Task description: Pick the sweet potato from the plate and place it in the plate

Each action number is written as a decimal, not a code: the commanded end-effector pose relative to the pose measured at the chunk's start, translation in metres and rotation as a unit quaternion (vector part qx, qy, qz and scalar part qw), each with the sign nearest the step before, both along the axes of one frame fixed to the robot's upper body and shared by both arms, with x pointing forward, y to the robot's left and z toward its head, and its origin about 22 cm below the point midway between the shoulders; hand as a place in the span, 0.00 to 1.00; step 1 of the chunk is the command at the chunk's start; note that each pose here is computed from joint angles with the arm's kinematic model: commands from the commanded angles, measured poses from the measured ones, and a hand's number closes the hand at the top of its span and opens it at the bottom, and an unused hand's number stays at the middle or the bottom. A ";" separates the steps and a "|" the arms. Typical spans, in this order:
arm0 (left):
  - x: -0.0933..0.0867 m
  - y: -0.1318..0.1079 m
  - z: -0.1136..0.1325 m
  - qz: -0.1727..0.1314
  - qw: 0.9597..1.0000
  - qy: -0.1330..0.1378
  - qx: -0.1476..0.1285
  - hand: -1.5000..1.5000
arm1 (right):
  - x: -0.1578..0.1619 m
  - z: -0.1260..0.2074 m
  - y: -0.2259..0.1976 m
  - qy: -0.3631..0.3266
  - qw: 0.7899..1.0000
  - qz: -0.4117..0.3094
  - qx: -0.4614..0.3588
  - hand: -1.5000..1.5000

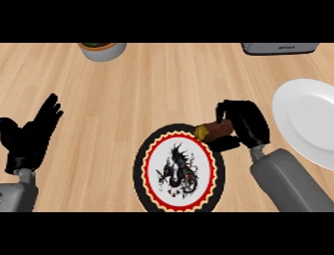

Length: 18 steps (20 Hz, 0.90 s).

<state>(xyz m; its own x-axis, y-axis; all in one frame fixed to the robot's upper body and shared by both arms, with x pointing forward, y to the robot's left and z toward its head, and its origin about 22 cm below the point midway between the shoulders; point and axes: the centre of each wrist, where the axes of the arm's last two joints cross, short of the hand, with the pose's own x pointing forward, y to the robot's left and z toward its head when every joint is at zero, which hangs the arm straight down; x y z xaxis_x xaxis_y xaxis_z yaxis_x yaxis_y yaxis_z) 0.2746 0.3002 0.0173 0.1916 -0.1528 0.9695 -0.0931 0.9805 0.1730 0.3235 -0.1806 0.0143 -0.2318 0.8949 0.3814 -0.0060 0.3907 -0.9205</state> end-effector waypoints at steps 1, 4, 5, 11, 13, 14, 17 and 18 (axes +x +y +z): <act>-0.008 0.008 -0.003 0.008 1.000 0.001 -0.002 0.50 | -0.011 0.032 -0.029 -0.131 0.987 -0.088 0.022 1.00; -0.014 -0.001 -0.008 -0.009 1.000 -0.002 -0.004 0.50 | -0.020 0.055 -0.046 -0.171 0.973 -0.151 0.026 1.00; -0.002 -0.012 0.010 -0.006 1.000 -0.007 -0.006 0.50 | -0.033 0.051 -0.053 -0.169 0.971 -0.168 0.028 1.00; -0.009 -0.022 -0.004 -0.018 1.000 -0.011 -0.001 0.50 | -0.055 0.080 -0.088 -0.147 0.955 -0.244 0.085 1.00; 0.006 0.001 -0.003 -0.023 1.000 -0.006 -0.010 0.50 | -0.058 0.075 -0.128 -0.144 0.949 -0.256 0.116 1.00; 0.003 -0.012 -0.003 -0.020 1.000 -0.009 -0.001 0.50 | -0.057 0.076 -0.143 -0.148 0.946 -0.265 0.114 1.00; 0.009 0.002 0.000 -0.027 1.000 -0.008 0.003 0.50 | -0.063 0.066 -0.173 -0.142 0.941 -0.288 0.101 1.00; 0.013 -0.005 0.011 -0.016 1.000 -0.012 -0.004 0.50 | -0.046 0.071 -0.192 -0.145 0.934 -0.308 0.104 1.00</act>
<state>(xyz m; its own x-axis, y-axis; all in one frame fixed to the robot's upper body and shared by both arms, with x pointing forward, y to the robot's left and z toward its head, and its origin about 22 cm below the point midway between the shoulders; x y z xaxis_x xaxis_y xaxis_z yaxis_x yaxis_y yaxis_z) 0.2834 0.2961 0.0180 0.1702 -0.1564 0.9729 -0.0587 0.9840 0.1684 0.2734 -0.3289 0.0855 0.1220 0.8306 0.5434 0.4771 0.4310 -0.7659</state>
